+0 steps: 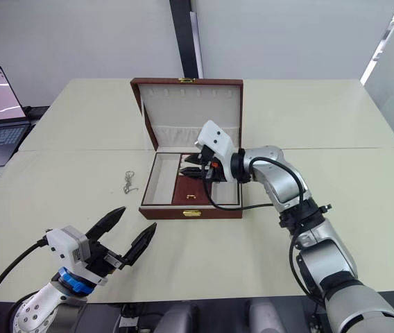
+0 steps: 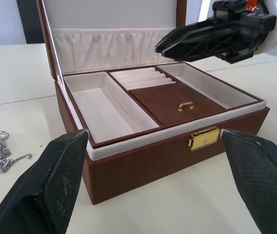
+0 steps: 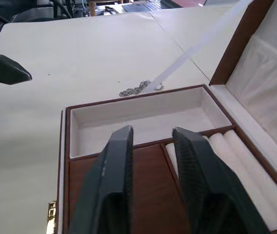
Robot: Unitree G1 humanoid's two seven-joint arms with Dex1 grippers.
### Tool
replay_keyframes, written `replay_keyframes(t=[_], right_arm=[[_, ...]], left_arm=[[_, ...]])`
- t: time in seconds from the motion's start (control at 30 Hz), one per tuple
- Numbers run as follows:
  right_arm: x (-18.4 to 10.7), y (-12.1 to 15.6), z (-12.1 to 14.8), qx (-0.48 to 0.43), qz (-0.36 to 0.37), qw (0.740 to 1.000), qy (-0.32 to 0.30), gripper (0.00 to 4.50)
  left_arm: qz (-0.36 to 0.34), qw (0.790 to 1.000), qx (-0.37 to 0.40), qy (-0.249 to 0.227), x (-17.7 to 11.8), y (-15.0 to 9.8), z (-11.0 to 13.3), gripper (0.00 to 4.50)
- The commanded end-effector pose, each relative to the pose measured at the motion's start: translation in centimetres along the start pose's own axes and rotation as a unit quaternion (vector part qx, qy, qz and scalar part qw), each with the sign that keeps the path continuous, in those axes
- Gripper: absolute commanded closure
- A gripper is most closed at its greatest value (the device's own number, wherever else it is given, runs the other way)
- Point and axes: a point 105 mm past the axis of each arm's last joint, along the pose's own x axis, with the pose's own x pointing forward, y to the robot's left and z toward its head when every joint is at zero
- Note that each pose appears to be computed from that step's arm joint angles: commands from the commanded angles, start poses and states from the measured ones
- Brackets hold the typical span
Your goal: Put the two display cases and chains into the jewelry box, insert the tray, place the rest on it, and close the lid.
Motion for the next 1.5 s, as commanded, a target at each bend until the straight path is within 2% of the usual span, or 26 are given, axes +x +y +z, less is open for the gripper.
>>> replay_keyframes(t=[0.03,0.1,0.23,0.4,0.47,0.57,0.63,0.7,0.83,0.9,1.07,1.27,1.5], right_arm=[[0.2,0.2,-0.1,-0.017,0.003,1.000,-0.009,4.09],[0.3,0.4,-1.1,-0.014,0.005,1.000,0.007,4.47],[0.4,0.3,-2.7,-0.015,0.002,0.999,0.035,4.47],[0.1,0.2,-3.3,-0.011,0.001,0.999,0.043,4.47],[-0.1,-0.1,-2.7,-0.003,-0.003,1.000,0.024,4.47],[-1.1,0.0,0.1,0.013,0.010,0.999,-0.048,4.47],[-2.8,-0.2,1.7,0.011,0.011,0.996,-0.087,4.47],[-3.9,-0.5,2.1,0.010,0.006,0.995,-0.098,4.47],[-7.2,-1.0,0.7,0.016,-0.007,0.997,-0.072,3.70],[-10.1,-1.7,-0.4,0.028,-0.029,0.998,-0.055,3.18],[-16.5,-2.3,-2.8,0.050,-0.088,0.995,-0.017,1.80],[-22.1,-2.4,-5.4,0.078,-0.175,0.981,0.001,0.03],[-27.0,-2.0,-9.7,0.093,-0.258,0.960,0.052,0.03]], left_arm=[[-0.004,1.000,0.002,-0.005,0.1,0.0,0.4,0.00],[-0.006,1.000,0.000,-0.003,0.0,0.0,0.3,0.00],[-0.008,1.000,-0.002,-0.002,0.1,0.0,0.1,0.00],[-0.012,1.000,-0.002,-0.004,0.5,0.0,0.2,0.00],[-0.014,1.000,-0.003,-0.004,0.7,0.0,0.3,0.00],[-0.015,1.000,-0.005,-0.002,0.8,0.1,0.4,0.00],[-0.013,1.000,-0.002,0.001,1.0,0.6,0.5,0.00],[-0.009,1.000,0.000,0.005,1.1,1.0,0.6,0.00],[-0.013,1.000,0.003,0.013,1.3,2.3,1.0,0.00],[-0.018,0.999,0.010,0.031,1.1,3.6,1.3,0.00],[-0.018,0.995,0.038,0.086,0.1,7.7,1.7,0.00],[-0.001,0.992,0.054,0.112,-0.6,11.6,3.2,0.00],[0.045,0.986,0.073,0.144,-2.5,16.7,3.7,0.00]])
